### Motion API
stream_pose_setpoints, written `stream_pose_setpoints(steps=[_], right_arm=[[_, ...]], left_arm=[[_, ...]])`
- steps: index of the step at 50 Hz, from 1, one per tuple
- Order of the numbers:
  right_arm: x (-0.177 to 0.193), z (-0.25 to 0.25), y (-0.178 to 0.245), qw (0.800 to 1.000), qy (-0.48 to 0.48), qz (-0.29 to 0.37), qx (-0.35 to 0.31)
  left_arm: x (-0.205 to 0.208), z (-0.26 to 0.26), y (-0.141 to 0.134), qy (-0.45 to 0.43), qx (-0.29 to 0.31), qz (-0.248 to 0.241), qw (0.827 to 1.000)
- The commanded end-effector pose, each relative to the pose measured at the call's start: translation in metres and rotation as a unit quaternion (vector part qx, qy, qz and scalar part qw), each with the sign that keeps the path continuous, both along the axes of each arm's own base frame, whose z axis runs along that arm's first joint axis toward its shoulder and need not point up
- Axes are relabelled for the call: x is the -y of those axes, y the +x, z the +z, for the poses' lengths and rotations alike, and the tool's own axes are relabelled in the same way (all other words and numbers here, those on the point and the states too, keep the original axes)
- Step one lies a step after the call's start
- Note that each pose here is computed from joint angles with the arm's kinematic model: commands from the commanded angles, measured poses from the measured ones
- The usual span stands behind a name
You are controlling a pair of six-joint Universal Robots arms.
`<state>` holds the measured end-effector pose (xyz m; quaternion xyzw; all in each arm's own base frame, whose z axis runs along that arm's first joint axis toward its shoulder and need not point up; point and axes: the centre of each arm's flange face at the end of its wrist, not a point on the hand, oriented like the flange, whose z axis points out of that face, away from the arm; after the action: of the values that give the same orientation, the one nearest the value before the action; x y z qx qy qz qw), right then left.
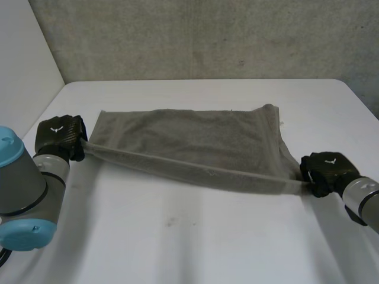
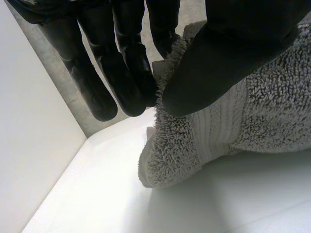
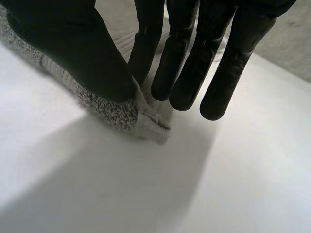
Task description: Fold the towel.
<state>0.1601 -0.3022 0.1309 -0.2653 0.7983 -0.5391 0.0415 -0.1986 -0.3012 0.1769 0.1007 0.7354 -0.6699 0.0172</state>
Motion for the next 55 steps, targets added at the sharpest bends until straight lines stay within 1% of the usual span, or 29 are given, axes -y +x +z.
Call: stream_pose_setpoints(steps=[1, 7, 12, 14, 16, 23, 28, 44, 55], right_arm=[[-0.005, 0.031, -0.003, 0.999, -0.044, -0.004, 0.007], [-0.009, 0.042, -0.003, 0.999, -0.054, -0.001, -0.002], [-0.018, 0.046, -0.006, 0.999, -0.024, 0.007, -0.028], [-0.019, 0.049, -0.016, 0.999, 0.0, 0.001, -0.047], [-0.02, 0.05, -0.02, 0.999, 0.007, -0.003, -0.052], [-0.02, 0.046, -0.017, 0.999, 0.006, 0.022, -0.036], [-0.02, 0.024, -0.014, 0.998, 0.048, 0.048, -0.017], [-0.028, 0.016, -0.012, 0.996, 0.068, 0.055, -0.016], [-0.035, 0.007, -0.009, 0.995, 0.079, 0.059, -0.006]], left_arm=[[-0.001, 0.001, -0.001, 0.0, 0.001, -0.001, 1.0], [-0.008, -0.001, -0.005, 0.017, 0.008, -0.009, 1.0], [-0.018, 0.005, -0.005, 0.035, 0.013, -0.013, 0.999], [-0.02, 0.008, -0.005, 0.037, 0.013, -0.014, 0.999], [-0.022, 0.01, -0.004, 0.041, 0.013, -0.013, 0.999], [-0.026, 0.011, -0.006, 0.043, 0.013, -0.016, 0.999], [-0.025, 0.008, -0.006, 0.048, 0.014, -0.016, 0.999], [-0.024, 0.007, -0.005, 0.049, 0.015, -0.014, 0.999], [-0.003, 0.008, 0.001, 0.042, 0.012, 0.003, 0.999]])
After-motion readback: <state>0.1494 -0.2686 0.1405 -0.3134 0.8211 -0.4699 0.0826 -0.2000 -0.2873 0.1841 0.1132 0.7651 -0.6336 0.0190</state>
